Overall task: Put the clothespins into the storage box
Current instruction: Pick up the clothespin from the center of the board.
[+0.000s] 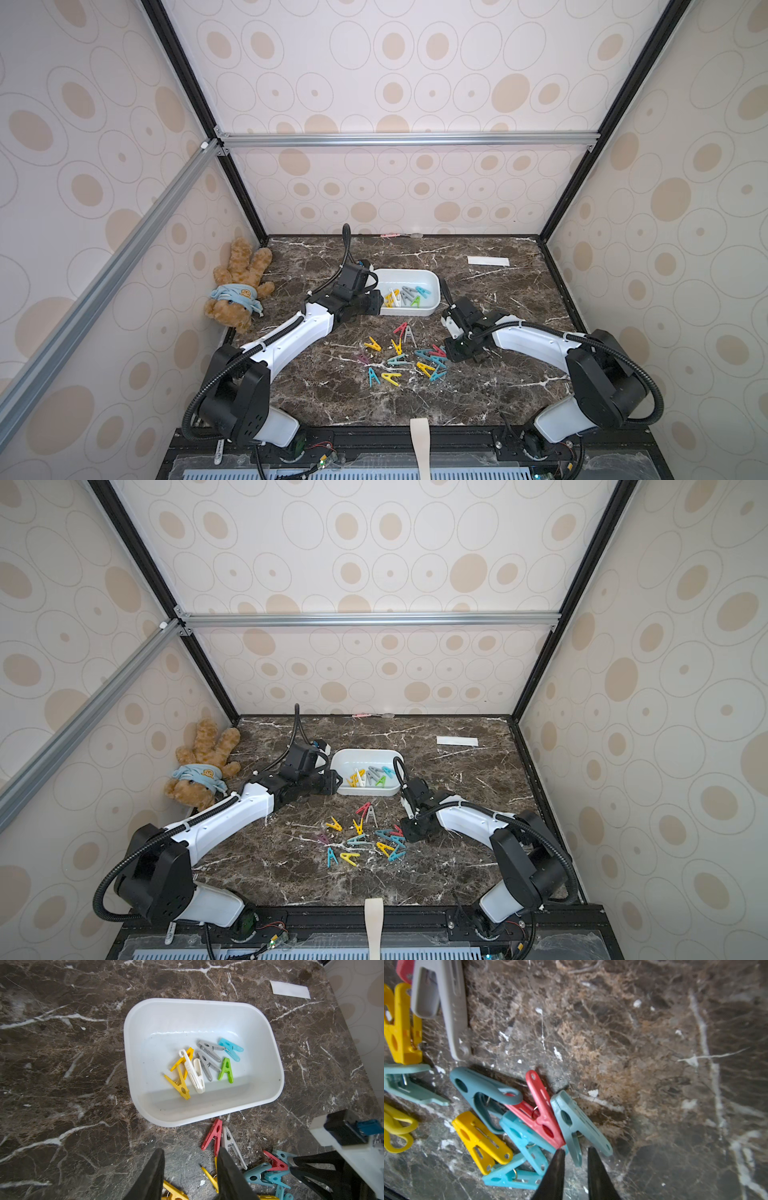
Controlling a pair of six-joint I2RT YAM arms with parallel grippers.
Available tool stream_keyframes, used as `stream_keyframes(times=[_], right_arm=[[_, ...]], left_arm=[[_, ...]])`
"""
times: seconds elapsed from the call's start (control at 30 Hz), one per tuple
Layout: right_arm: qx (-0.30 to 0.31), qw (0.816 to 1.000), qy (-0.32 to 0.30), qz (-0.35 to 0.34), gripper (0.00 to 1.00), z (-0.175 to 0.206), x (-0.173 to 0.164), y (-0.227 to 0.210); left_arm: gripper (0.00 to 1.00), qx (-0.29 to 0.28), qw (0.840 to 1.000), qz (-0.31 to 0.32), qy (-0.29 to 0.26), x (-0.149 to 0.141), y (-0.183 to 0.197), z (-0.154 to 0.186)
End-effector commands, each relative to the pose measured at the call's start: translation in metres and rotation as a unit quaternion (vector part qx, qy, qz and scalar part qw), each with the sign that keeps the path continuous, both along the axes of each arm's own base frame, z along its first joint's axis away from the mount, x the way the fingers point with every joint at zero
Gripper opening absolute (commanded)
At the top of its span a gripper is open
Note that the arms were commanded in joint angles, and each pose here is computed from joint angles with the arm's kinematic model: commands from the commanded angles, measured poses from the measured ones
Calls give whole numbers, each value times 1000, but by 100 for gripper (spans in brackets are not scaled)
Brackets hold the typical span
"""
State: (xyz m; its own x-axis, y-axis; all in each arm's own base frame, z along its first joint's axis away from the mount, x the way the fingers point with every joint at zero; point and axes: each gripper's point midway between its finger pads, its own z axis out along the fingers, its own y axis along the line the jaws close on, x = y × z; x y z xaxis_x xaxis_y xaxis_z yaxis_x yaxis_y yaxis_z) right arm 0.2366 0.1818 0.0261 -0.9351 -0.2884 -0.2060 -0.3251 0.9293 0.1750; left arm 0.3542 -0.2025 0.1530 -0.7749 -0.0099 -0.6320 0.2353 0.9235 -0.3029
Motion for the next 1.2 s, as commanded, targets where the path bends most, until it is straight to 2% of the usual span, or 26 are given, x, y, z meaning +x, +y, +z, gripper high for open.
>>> stream_keyframes(times=[0.0, 0.23, 0.43, 0.7, 0.93, 1.17], right_arm=[[-11, 1000, -4, 4, 22, -2, 5, 1], [-27, 1000, 2, 4, 20, -11, 4, -3], [-22, 1000, 8, 9, 9, -12, 5, 1], [-15, 1000, 10, 13, 3, 0, 0, 1], [22, 1000, 2, 20, 3, 41, 0, 12], [114, 992, -42, 39, 2, 109, 40, 58]], left_arm=[[42, -8, 1000, 10, -17, 3, 2, 12], [42, -9, 1000, 6, -13, 3, 1, 5], [42, -7, 1000, 8, -9, 3, 1, 1], [42, -20, 1000, 18, 0, -2, 2, -5], [42, -3, 1000, 19, 7, -7, 9, -15], [42, 4, 1000, 26, 8, -23, 21, -15]])
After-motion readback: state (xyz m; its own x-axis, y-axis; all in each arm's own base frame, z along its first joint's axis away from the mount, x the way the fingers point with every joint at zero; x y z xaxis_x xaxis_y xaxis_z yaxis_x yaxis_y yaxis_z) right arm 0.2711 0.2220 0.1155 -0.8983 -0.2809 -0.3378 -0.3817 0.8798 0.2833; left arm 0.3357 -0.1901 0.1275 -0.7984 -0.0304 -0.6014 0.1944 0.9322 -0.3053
